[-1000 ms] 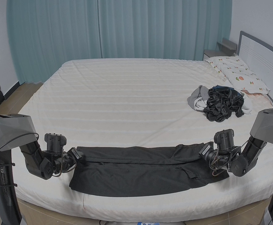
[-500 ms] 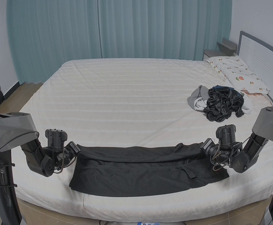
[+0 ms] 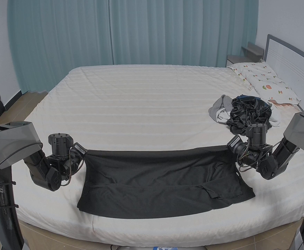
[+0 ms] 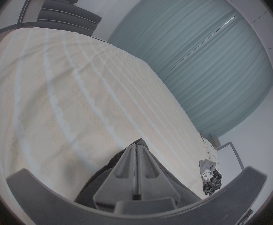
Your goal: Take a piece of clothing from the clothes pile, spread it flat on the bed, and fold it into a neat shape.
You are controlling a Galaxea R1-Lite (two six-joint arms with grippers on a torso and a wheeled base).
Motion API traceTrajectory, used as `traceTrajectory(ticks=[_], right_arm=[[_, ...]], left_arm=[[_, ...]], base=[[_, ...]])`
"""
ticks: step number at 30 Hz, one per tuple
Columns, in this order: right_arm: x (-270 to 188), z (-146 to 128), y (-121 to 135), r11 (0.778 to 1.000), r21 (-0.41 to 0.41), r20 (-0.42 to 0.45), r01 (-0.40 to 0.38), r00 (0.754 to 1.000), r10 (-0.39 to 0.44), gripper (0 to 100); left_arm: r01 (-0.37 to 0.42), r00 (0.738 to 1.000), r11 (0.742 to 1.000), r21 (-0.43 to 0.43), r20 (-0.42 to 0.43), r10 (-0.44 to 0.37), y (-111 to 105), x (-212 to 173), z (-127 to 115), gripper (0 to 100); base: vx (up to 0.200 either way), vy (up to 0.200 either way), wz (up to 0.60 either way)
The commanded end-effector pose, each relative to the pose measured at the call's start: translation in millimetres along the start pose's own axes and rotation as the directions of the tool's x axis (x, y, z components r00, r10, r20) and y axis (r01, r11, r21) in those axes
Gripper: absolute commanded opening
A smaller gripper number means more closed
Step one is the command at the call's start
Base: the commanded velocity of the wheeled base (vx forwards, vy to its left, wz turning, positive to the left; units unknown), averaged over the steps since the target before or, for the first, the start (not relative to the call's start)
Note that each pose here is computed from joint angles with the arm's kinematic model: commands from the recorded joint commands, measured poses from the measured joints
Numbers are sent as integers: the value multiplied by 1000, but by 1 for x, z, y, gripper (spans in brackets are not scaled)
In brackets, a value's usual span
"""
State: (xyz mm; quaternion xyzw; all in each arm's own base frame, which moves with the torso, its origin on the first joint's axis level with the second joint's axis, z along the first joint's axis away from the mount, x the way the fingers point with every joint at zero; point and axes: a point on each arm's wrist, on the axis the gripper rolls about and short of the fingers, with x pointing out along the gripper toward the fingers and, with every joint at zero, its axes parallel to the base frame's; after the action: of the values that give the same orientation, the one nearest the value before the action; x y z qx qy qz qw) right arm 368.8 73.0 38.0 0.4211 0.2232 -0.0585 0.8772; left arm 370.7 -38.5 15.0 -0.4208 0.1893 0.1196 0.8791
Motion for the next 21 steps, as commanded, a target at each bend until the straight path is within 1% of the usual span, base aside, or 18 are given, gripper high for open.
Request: traceTrajectory(ticks=[1,2,3,4,5,6,9,13,15,21], right_arm=[[-2,-6,-10,999,-19,-26,32,999,-32,0],[-8,-9,-17,998,-43,-43,54,998,-56,0],[-8,-9,-17,998,-43,-43,54,998,-56,0],[-12,-13,-22,995,-65,-60,72,995,-76,0],[-13,-14,-24,994,-75,-64,77,995,-82,0],[-15,-16,-27,992,-95,-71,85,993,-92,0],[-18,-21,-35,986,-129,-84,101,990,-112,0],[-20,-26,-42,982,-151,-101,116,986,-132,0],[-17,-31,-49,976,-171,-117,134,981,-155,0],[-12,-35,-56,972,-178,-128,155,975,-179,0]], left_arm=[[-16,1000,1000,8,-17,16,5,-4,-3,0],[-36,999,998,57,-34,37,11,-9,-6,0],[-36,999,998,57,-34,37,11,-9,-6,0],[-54,997,990,130,-52,61,17,-14,-10,0],[-60,996,986,155,-58,70,20,-16,-11,0],[-70,994,977,202,-73,86,24,-20,-14,0],[-86,989,959,270,-96,115,31,-24,-20,0],[-81,985,952,294,-122,121,32,-26,-29,0],[-79,983,948,307,-137,126,32,-27,-34,0],[-81,979,945,317,-154,135,32,-30,-39,0]], base=[[0,0,0],[0,0,0],[0,0,0],[0,0,0],[0,0,0],[0,0,0],[0,0,0],[0,0,0],[0,0,0],[0,0,0]])
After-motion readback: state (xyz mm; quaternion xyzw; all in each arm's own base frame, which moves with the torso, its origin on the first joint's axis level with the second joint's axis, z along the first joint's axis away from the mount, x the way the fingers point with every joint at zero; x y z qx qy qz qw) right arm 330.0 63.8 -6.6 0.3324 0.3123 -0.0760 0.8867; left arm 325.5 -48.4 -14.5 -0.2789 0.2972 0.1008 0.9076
